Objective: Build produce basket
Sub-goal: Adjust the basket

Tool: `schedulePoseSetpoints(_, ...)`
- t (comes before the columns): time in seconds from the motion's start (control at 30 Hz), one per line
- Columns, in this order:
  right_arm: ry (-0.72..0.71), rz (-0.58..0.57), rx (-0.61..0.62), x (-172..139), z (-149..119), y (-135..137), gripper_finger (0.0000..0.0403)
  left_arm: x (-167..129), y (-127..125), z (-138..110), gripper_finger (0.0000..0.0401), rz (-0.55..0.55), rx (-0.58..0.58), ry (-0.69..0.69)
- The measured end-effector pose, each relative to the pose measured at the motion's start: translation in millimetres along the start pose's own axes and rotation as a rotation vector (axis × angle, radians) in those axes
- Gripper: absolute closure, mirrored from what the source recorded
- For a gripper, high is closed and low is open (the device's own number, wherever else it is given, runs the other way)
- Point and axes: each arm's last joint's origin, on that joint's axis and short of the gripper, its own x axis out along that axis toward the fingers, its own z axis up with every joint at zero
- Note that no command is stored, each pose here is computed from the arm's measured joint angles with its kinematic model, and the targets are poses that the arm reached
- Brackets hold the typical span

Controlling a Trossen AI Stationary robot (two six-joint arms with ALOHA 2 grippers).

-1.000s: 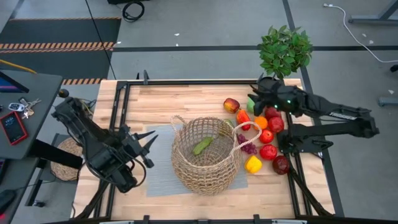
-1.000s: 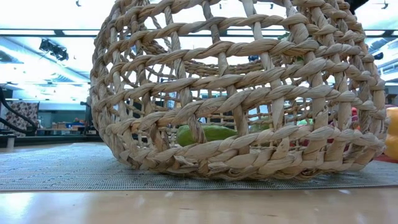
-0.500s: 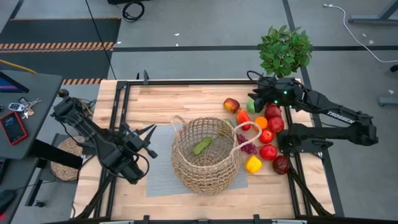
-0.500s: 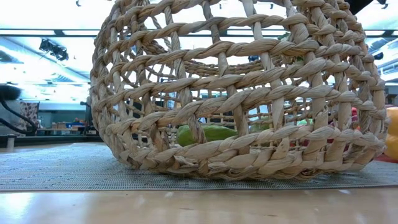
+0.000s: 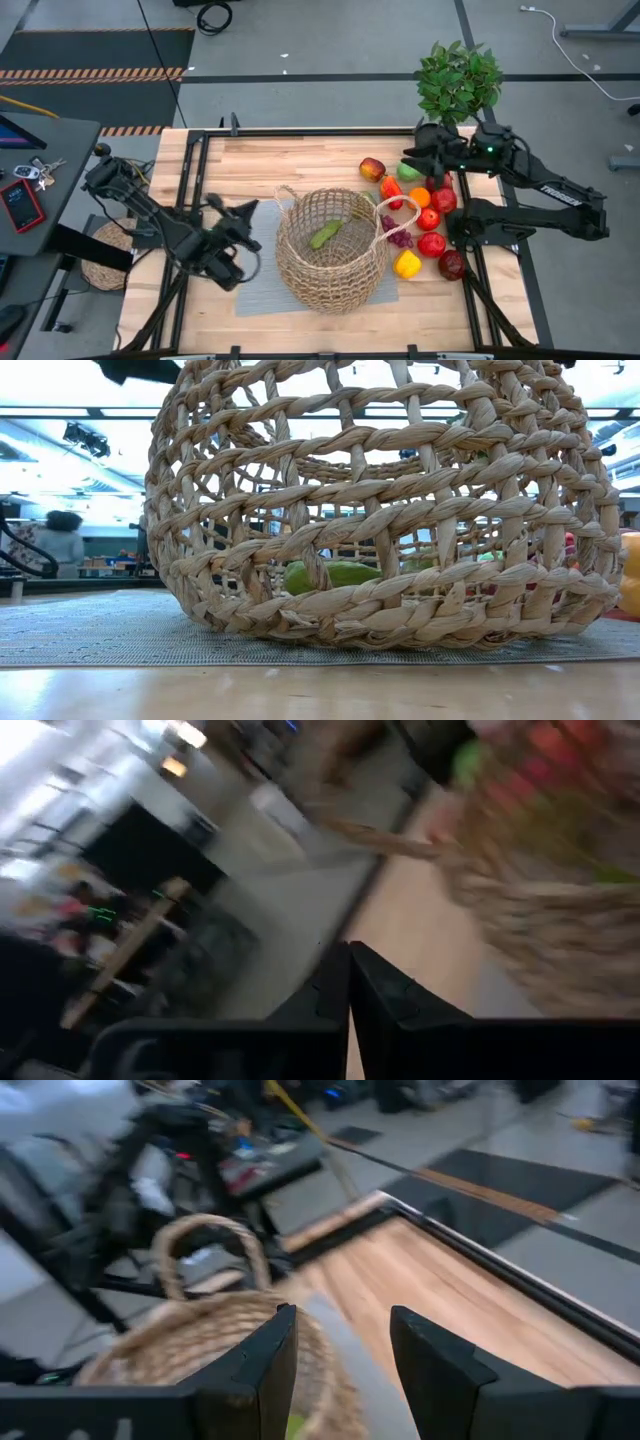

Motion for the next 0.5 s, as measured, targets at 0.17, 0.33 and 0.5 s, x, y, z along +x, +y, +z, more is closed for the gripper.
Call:
schedulePoseSetpoints(0.17,-0.056,0.086,-0.026,-9.5,3.8,8.5,0.0235,22.2,-17.7,38.1,0.0391,-0.379,0.108,-0.043)
schedulePoseSetpoints(0.33,-0.051,0.128,-0.04,-16.6,1.3,13.7,0.0235,26.3,-5.3,65.9,0.0392,-0.671,0.069,-0.297)
schedulePoseSetpoints(0.5,-0.054,0.154,-0.08,-24.5,2.7,19.1,0.0235,19.2,33.4,73.4,0.0397,-0.84,-0.038,-0.437)
